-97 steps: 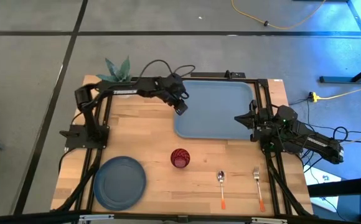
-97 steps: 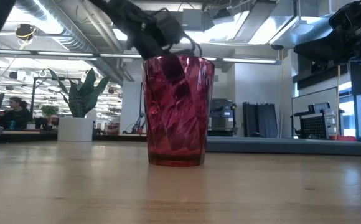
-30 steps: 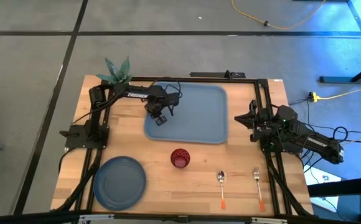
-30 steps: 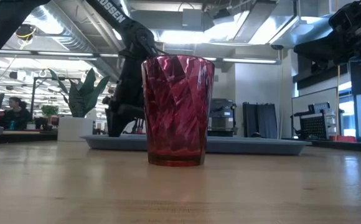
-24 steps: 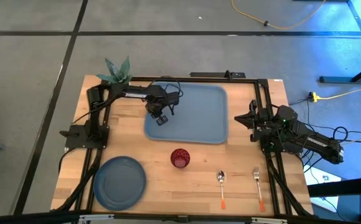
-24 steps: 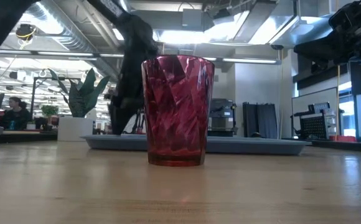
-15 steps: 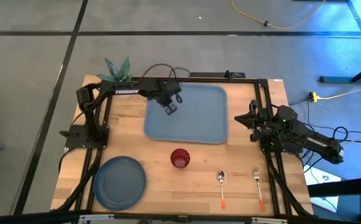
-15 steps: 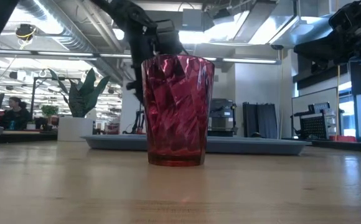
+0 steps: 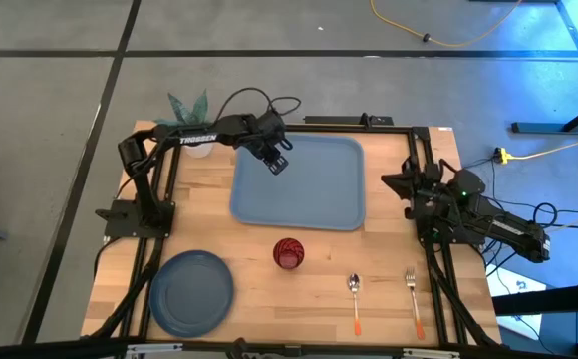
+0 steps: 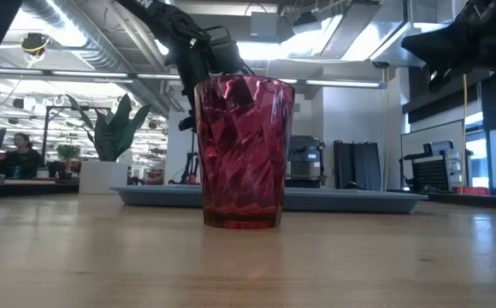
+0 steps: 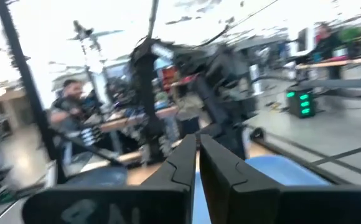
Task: Pick and place plate/cup/fork/spoon on tray
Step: Move the blue tray to the center of the table
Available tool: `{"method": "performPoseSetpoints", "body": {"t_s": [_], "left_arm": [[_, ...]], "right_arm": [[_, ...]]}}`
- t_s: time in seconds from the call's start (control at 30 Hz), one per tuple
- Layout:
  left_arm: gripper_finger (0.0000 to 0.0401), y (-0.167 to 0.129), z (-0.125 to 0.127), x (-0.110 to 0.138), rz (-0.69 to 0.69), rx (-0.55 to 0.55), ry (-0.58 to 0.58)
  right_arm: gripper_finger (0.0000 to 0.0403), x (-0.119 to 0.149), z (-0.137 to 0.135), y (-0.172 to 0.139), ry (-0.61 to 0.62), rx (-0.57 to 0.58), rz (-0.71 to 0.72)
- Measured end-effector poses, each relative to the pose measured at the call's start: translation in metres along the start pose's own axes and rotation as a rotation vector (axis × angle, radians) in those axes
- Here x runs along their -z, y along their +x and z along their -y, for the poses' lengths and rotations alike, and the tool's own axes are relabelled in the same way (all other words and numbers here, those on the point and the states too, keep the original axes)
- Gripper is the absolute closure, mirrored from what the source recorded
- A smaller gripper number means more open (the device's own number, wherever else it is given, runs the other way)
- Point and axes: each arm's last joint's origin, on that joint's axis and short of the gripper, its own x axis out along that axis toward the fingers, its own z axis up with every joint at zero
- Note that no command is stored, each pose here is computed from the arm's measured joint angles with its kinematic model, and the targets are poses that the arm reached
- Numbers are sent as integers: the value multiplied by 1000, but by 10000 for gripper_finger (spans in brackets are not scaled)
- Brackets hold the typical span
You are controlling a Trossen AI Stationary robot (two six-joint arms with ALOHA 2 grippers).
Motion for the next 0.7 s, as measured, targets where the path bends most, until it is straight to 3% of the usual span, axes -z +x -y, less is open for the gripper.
{"method": "performPoseSetpoints", "body": {"t_s": [0.13,0.3,0.4,0.57,0.7], "left_arm": [[332,-22,-1,-2,33,34,-6],[332,-52,-9,3,35,3,8],[332,-54,-14,10,-31,-65,1],[334,-48,-19,16,-106,-90,-2],[363,-47,-22,15,-107,-91,11]], "right_arm": [[378,-6,2,1,10,148,-27],[389,-23,2,11,32,280,-203],[397,-37,2,27,78,356,-313],[398,-53,7,67,169,459,-459],[398,-51,21,97,271,594,-571]]}}
